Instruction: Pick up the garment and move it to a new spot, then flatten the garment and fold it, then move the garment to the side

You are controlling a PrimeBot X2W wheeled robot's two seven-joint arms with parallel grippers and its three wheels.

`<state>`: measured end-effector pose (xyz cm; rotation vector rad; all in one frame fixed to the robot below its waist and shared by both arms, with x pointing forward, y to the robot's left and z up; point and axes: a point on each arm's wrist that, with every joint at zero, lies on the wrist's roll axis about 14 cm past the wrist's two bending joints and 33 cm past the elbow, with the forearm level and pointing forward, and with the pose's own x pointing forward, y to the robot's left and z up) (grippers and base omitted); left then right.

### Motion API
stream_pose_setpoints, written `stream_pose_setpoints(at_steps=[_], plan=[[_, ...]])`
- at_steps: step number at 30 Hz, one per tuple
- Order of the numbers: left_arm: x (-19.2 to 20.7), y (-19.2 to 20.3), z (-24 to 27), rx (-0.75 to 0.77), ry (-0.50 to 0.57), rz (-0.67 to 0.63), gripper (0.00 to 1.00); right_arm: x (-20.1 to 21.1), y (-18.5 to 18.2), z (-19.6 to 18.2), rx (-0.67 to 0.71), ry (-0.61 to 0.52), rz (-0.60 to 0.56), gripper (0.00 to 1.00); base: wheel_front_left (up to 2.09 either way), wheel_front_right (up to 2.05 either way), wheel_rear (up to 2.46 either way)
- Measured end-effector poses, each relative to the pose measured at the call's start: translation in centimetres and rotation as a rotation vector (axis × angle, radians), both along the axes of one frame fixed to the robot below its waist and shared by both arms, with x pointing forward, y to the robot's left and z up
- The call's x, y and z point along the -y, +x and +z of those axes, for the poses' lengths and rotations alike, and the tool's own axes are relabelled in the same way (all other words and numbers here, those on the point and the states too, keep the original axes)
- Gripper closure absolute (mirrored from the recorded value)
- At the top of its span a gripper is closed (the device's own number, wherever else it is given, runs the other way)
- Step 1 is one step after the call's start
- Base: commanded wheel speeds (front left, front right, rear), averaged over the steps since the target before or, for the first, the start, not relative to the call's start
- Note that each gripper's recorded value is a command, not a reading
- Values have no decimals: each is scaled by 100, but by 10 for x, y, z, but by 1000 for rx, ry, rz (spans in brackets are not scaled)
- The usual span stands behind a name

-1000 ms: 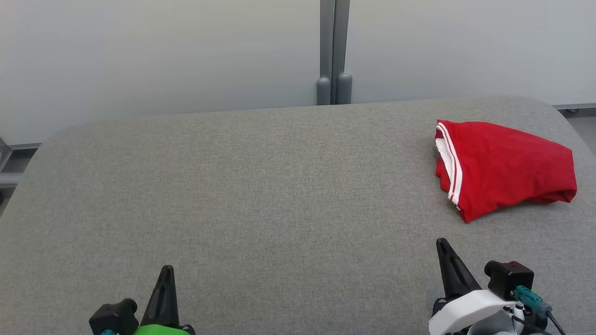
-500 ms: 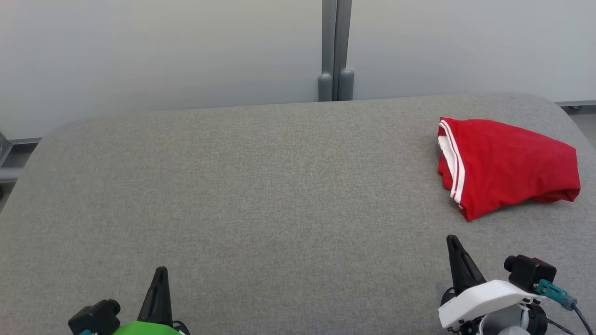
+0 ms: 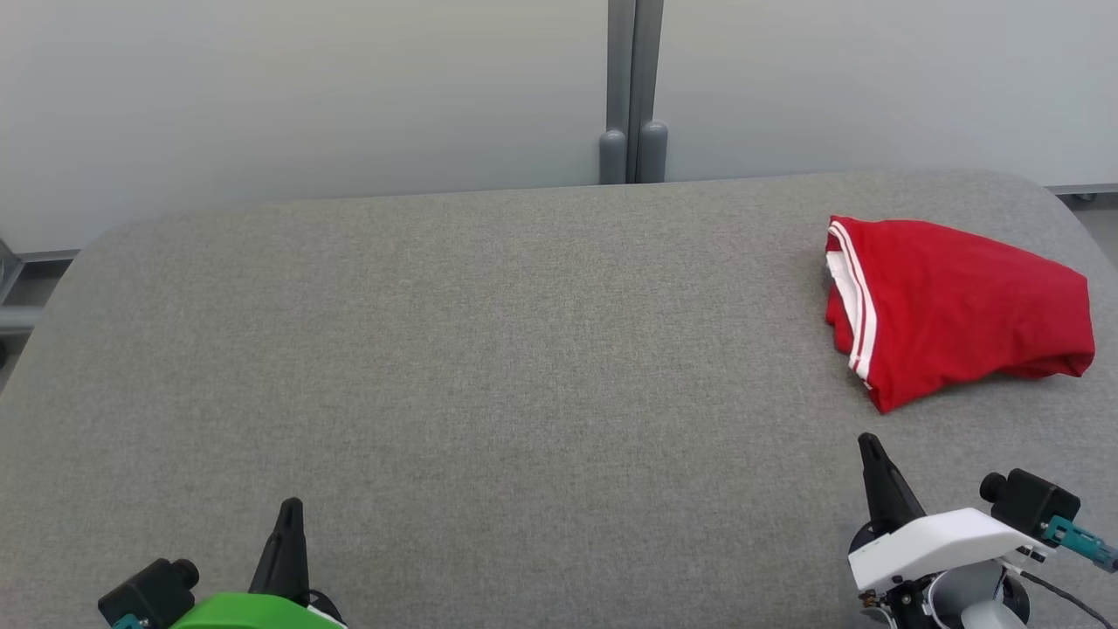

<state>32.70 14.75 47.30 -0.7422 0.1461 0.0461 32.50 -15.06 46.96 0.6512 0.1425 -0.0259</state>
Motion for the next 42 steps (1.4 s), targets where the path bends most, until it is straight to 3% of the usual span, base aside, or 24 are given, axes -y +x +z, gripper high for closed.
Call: stream_pose_setpoints(at_steps=[42], plan=[[-17, 21, -3, -36, -476, 48, 100, 30, 25, 2, -31, 519, -95, 100, 0, 0, 0]])
